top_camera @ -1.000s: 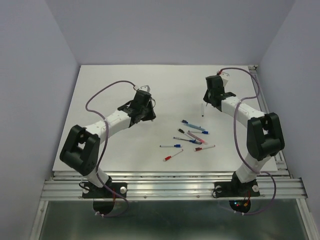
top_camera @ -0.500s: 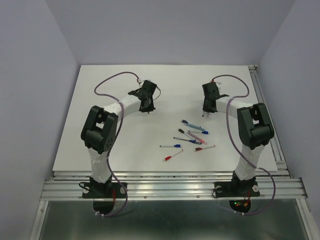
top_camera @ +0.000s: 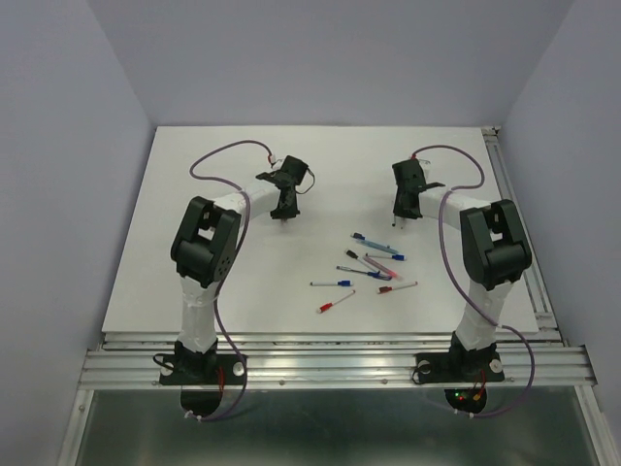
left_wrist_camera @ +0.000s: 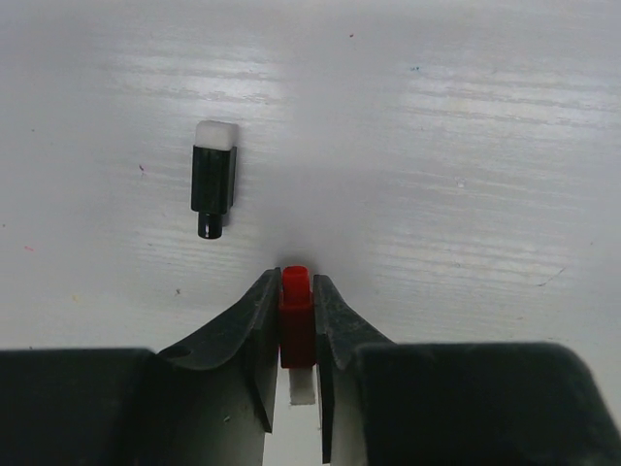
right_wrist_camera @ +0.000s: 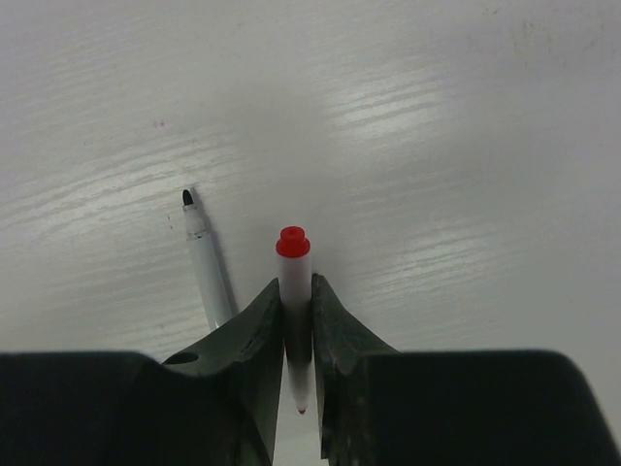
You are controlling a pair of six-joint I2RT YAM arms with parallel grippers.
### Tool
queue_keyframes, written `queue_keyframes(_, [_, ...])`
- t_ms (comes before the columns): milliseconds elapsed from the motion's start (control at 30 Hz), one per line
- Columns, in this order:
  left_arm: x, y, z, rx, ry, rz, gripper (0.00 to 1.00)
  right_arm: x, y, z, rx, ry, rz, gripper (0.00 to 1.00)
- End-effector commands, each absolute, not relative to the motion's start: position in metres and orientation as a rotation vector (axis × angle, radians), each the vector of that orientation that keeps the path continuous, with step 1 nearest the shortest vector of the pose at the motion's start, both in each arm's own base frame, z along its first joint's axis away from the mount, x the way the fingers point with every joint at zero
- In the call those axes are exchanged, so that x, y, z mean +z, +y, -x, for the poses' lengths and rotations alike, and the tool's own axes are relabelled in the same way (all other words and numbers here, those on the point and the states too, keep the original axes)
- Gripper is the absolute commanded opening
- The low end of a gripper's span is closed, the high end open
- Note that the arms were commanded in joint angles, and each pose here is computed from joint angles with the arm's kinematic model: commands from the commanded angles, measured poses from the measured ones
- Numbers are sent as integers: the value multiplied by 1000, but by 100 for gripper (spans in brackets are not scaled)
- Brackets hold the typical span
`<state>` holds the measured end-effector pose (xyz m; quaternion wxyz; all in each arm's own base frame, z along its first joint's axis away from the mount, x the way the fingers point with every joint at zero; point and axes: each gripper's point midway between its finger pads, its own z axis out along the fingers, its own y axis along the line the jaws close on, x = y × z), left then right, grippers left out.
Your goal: Open the pen caps
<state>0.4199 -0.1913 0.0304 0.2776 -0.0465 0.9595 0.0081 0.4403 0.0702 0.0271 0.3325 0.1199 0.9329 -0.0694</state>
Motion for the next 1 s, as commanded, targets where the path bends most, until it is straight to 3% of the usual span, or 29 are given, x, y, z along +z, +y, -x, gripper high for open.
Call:
queue_keyframes(0, [43, -182, -430, 89, 2552, 141, 27, 35, 71, -441, -179, 2450, -344, 23])
queue_keyframes(333, [47, -177, -429, 125, 2548, 146, 47, 56, 70, -435, -167, 2429, -373, 31])
queue_keyframes(667, [103, -191, -420, 0, 2460, 124, 64, 121, 65, -433, -131, 2319, -423, 33])
queue_keyframes(767, [131, -196, -410, -80, 2413, 114, 76, 154, 69, -423, -44, 2259, -418, 47])
queue_keyframes(833, [155, -197, -402, -155, 2360, 115, 94, 182, 71, -414, 23, 2202, -416, 68])
queue_keyframes(867, [162, -201, -398, -198, 2350, 103, 97, 191, 72, -410, 48, 2181, -422, 75])
queue_keyframes(933, [181, -201, -386, -265, 2306, 106, 99, 211, 74, -397, 106, 2136, -426, 100])
queue_keyframes(967, [187, -204, -379, -301, 2296, 96, 99, 217, 75, -393, 131, 2123, -426, 100])
